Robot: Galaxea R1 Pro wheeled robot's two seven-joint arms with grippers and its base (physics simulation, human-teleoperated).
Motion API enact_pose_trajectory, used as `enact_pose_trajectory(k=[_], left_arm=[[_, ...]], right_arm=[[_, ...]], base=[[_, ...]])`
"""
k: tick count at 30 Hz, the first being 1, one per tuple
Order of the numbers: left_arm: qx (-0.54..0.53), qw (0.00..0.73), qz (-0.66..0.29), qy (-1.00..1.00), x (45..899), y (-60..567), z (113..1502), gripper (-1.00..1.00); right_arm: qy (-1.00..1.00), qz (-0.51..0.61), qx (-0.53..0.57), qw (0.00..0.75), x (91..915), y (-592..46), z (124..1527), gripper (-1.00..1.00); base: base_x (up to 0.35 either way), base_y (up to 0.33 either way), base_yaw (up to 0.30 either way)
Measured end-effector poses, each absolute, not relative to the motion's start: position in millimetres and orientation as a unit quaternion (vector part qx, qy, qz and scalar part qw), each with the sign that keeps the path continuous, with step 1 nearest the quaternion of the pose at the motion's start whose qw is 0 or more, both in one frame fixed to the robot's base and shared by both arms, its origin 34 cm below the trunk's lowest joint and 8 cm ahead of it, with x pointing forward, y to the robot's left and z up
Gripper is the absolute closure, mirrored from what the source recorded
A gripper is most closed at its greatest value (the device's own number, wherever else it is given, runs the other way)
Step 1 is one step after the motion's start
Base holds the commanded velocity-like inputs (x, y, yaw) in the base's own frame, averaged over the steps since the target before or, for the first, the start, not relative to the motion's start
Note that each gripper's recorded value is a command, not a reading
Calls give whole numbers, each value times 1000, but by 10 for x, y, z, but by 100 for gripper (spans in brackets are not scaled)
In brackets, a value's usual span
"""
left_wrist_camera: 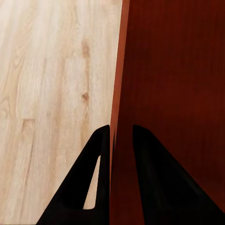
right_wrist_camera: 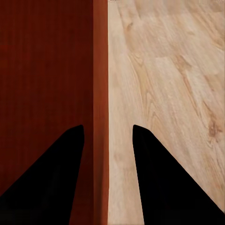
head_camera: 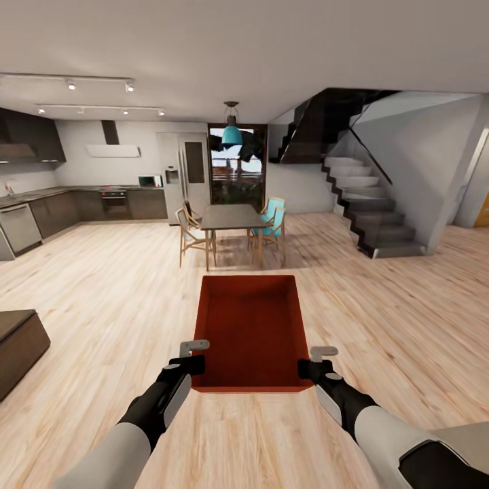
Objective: Move the two storage containers from the living room to the garage. In the garage, place one container on the floor and stack the other container on top of it (either order is fine).
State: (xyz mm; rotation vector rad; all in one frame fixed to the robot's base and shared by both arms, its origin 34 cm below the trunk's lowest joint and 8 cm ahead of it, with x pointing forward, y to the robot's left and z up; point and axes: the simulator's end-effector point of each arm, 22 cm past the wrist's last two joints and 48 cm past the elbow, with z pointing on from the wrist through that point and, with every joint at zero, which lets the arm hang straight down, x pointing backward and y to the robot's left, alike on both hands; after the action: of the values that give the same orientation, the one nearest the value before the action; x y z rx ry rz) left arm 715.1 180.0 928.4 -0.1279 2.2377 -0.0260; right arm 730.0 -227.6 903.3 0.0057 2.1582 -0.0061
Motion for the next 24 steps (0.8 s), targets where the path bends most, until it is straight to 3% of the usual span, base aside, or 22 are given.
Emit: enact_pose_trajectory(k=[15,24], left_arm=[[-51,435,-10,899,7152,1800,9288,100],[-50,434,-9,899,7153,1800,9295,100]], right_arm=[[882,-2,3,472,7300,-2275,9033,100],[882,-1,3,472,7299,-2275,9033,100]], base=[[322,0,-1],[322,0,-154]])
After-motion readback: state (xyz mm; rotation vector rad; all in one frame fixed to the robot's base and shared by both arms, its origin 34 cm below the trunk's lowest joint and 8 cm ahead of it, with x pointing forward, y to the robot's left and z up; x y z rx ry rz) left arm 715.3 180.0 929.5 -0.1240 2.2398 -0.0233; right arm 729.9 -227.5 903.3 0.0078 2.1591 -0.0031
